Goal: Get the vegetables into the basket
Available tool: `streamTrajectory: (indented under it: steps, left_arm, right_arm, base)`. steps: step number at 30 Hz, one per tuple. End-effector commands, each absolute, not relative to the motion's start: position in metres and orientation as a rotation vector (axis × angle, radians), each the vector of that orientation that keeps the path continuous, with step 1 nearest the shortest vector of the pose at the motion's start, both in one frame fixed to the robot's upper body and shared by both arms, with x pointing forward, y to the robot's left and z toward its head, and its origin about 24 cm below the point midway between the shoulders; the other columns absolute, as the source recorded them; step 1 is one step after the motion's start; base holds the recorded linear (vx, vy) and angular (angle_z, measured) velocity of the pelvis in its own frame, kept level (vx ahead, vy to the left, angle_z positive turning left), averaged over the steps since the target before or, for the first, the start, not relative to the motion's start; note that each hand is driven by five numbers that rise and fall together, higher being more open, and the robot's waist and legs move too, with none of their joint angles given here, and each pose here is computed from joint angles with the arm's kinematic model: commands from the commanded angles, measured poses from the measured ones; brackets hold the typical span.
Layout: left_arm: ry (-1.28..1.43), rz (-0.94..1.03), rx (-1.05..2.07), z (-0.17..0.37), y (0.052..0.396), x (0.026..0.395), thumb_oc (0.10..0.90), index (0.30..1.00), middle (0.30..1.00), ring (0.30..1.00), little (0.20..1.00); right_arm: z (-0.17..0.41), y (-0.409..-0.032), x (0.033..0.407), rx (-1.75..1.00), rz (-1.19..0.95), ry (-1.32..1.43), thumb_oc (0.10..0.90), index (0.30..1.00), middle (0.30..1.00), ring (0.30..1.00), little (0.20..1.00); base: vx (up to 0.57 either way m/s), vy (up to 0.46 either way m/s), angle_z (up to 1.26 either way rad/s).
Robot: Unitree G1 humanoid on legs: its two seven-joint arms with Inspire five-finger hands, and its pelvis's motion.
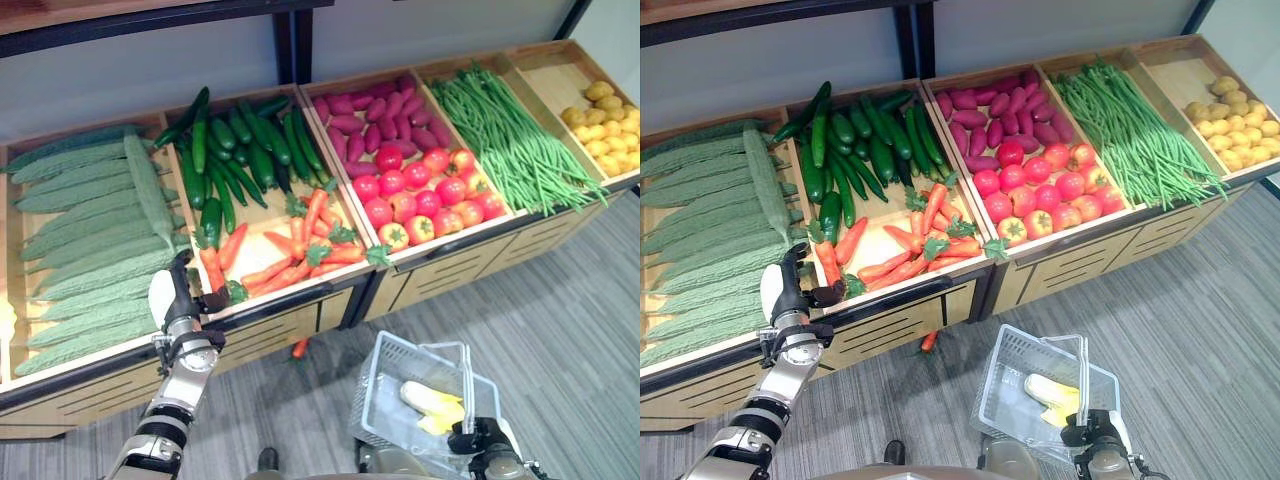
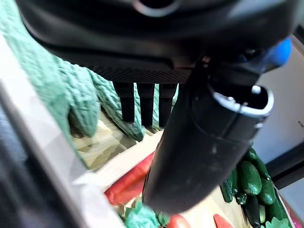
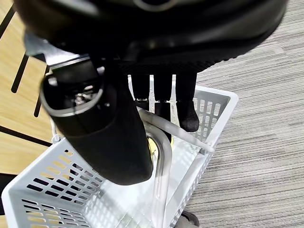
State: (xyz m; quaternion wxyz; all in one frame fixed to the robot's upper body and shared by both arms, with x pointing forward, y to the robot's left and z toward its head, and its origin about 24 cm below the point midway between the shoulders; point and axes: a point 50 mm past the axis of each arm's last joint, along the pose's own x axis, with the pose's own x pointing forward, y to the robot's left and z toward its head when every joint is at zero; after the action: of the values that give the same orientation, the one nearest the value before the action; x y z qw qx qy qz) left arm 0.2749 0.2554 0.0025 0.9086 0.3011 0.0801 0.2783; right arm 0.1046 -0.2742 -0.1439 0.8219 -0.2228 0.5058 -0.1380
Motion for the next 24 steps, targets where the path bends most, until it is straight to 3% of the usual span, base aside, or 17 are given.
streamTrajectory:
  steps: [1, 8, 14, 21, 22, 24]
  left_arm:
    - [-0.141, 0.559, 0.764, 0.07, 0.252, 0.319, 0.4, 0.3, 0.3, 0.3, 0.3]
    - [-0.222, 0.546, 0.791, 0.086, 0.247, 0.321, 0.4, 0.3, 0.3, 0.3, 0.3]
    - [-0.623, 0.483, 0.866, 0.156, 0.225, 0.308, 0.4, 0.3, 0.3, 0.3, 0.3]
    - [-0.667, 0.424, 0.856, 0.162, 0.217, 0.301, 0.4, 0.3, 0.3, 0.3, 0.3]
    - [-0.564, 0.457, 0.789, 0.142, 0.222, 0.301, 0.9, 1.0, 1.0, 1.0, 1.0]
    - [-0.512, 0.482, 0.746, 0.133, 0.225, 0.301, 0.9, 1.0, 1.0, 1.0, 1.0]
  right_arm:
    - [-0.134, -0.284, 0.123, -0.532, -0.346, 0.98, 0.4, 0.3, 0.3, 0.3, 0.3]
    - [-0.135, -0.282, 0.12, -0.527, -0.342, 0.985, 0.4, 0.3, 0.3, 0.3, 0.3]
    - [-0.138, -0.28, 0.114, -0.506, -0.343, 1.004, 0.4, 0.3, 0.3, 0.3, 0.3]
    - [-0.14, -0.281, 0.107, -0.491, -0.349, 1.032, 0.4, 0.3, 0.3, 0.3, 0.3]
    - [-0.141, -0.28, 0.103, -0.488, -0.35, 1.044, 0.4, 0.3, 0.3, 0.3, 0.3]
    - [-0.142, -0.28, 0.102, -0.489, -0.35, 1.046, 0.4, 0.3, 0.3, 0.3, 0.3]
  base:
    - [0.0, 0.0, 0.0]
    - [0.0, 0.002, -0.01]
    - [-0.01, 0.005, 0.02]
    - [-0.01, 0.003, 0.01]
    - [0.0, 0.0, 0.0]
    - [0.0, -0.001, 0.02]
